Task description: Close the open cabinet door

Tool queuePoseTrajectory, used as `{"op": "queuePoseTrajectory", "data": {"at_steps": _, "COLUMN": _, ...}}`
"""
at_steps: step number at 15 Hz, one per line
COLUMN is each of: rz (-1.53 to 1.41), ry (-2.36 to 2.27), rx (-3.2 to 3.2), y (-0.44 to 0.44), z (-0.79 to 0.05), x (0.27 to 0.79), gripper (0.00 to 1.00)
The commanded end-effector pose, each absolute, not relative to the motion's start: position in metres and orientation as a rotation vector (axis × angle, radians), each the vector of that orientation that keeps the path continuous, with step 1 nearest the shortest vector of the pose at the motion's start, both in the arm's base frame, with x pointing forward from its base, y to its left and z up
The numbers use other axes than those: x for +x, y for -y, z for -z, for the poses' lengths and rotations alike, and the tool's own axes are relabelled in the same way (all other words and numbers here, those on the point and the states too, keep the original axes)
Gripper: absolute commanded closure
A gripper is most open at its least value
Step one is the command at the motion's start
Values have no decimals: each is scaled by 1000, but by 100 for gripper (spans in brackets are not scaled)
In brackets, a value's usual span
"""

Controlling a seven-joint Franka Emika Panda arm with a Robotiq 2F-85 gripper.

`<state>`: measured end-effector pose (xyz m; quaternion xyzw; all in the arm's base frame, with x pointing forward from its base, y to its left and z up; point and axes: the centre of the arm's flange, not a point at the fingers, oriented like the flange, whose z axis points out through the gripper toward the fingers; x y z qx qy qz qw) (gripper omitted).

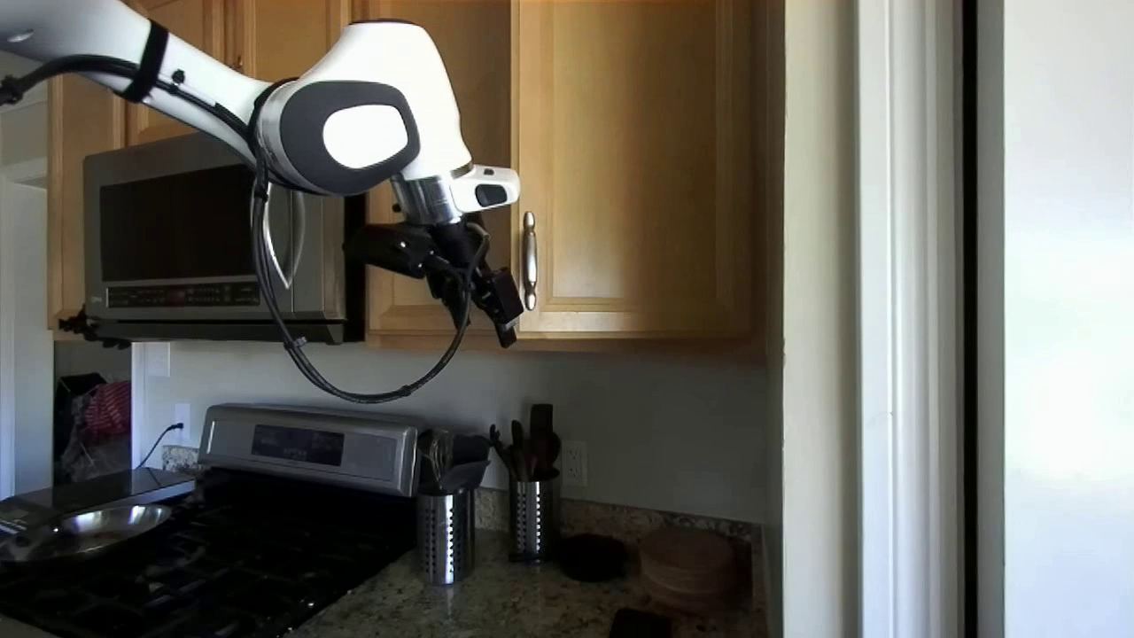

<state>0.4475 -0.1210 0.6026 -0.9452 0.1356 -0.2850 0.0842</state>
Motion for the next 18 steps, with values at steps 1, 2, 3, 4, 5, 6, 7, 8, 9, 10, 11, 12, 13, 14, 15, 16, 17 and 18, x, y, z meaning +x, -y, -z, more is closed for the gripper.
{"op": "queuePoseTrajectory", "data": {"at_steps": 1, "rz": 808, "ry": -285, "rx": -2770, "y": 116, "z": -591, "x": 452, "gripper": 0}}
{"op": "queuePoseTrajectory", "data": {"at_steps": 2, "rz": 800, "ry": -267, "rx": -2770, "y": 116, "z": -588, "x": 453, "gripper": 0}}
{"op": "queuePoseTrajectory", "data": {"at_steps": 3, "rz": 797, "ry": -279, "rx": -2786, "y": 120, "z": -583, "x": 454, "gripper": 0}}
{"op": "queuePoseTrajectory", "data": {"at_steps": 4, "rz": 794, "ry": -291, "rx": -2798, "y": 123, "z": -581, "x": 455, "gripper": 0}}
{"op": "queuePoseTrajectory", "data": {"at_steps": 5, "rz": 818, "ry": -365, "rx": -2813, "y": 127, "z": -577, "x": 459, "gripper": 0}}
{"op": "queuePoseTrajectory", "data": {"at_steps": 6, "rz": 816, "ry": -391, "rx": -2820, "y": 131, "z": -574, "x": 461, "gripper": 25}}
{"op": "queuePoseTrajectory", "data": {"at_steps": 7, "rz": 820, "ry": -437, "rx": -2833, "y": 138, "z": -571, "x": 463, "gripper": 26}}
{"op": "queuePoseTrajectory", "data": {"at_steps": 8, "rz": 817, "ry": -465, "rx": -2838, "y": 144, "z": -570, "x": 463, "gripper": 33}}
{"op": "queuePoseTrajectory", "data": {"at_steps": 9, "rz": 827, "ry": -518, "rx": -2840, "y": 153, "z": -574, "x": 460, "gripper": 40}}
{"op": "queuePoseTrajectory", "data": {"at_steps": 10, "rz": 837, "ry": -557, "rx": -2835, "y": 160, "z": -574, "x": 460, "gripper": 47}}
{"op": "queuePoseTrajectory", "data": {"at_steps": 11, "rz": 860, "ry": -617, "rx": -2812, "y": 168, "z": -579, "x": 458, "gripper": 54}}
{"op": "queuePoseTrajectory", "data": {"at_steps": 12, "rz": 881, "ry": -674, "rx": -2794, "y": 173, "z": -581, "x": 457, "gripper": 59}}
{"op": "queuePoseTrajectory", "data": {"at_steps": 13, "rz": 912, "ry": -726, "rx": -2761, "y": 177, "z": -585, "x": 457, "gripper": 67}}
{"op": "queuePoseTrajectory", "data": {"at_steps": 14, "rz": 940, "ry": -768, "rx": -2737, "y": 179, "z": -588, "x": 457, "gripper": 73}}
{"op": "queuePoseTrajectory", "data": {"at_steps": 15, "rz": 958, "ry": -805, "rx": -2704, "y": 181, "z": -592, "x": 460, "gripper": 80}}
{"op": "queuePoseTrajectory", "data": {"at_steps": 16, "rz": 971, "ry": -836, "rx": -2677, "y": 181, "z": -596, "x": 462, "gripper": 86}}
{"op": "queuePoseTrajectory", "data": {"at_steps": 17, "rz": 982, "ry": -859, "rx": -2642, "y": 180, "z": -598, "x": 465, "gripper": 93}}
{"op": "queuePoseTrajectory", "data": {"at_steps": 18, "rz": 989, "ry": -888, "rx": -2618, "y": 179, "z": -599, "x": 468, "gripper": 96}}
